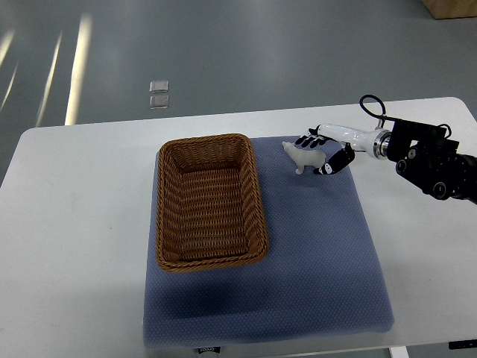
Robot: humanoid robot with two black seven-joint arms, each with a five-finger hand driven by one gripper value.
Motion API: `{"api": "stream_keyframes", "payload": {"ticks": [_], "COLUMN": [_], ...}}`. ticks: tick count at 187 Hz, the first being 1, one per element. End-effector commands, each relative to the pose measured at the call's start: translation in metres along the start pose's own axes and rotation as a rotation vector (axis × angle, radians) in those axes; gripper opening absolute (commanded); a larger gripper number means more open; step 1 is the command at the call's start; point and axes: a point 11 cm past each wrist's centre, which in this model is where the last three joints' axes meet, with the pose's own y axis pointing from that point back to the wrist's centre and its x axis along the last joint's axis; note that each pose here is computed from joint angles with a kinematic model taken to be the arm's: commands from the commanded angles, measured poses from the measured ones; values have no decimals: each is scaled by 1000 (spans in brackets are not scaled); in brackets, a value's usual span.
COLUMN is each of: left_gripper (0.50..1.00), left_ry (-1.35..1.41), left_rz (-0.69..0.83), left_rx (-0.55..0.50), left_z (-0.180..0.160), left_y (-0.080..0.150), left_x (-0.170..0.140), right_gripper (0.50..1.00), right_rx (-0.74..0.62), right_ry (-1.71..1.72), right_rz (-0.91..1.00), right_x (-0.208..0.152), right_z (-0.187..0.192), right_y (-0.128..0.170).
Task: Place white bear in brown basket with right hand
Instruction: 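Close the right hand fingers around the white polar bear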
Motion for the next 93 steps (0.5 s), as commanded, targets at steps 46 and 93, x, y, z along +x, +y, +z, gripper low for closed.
{"api": "stream_keyframes", "payload": {"ticks": [46,93], "left_gripper": [1000,1000], "left_ry": [0,0], "left_rz": [2,2], "left_rx": [-1,-1], "left_z": [0,0], "left_y": [0,0], "left_x": [1,1], "right_gripper": [668,500], "right_rx": [-21,-19], "right_ry": [17,27], "right_rz": [18,41], "right_x": [1,3], "right_z": [3,2], "right_y": [-1,-1]}}
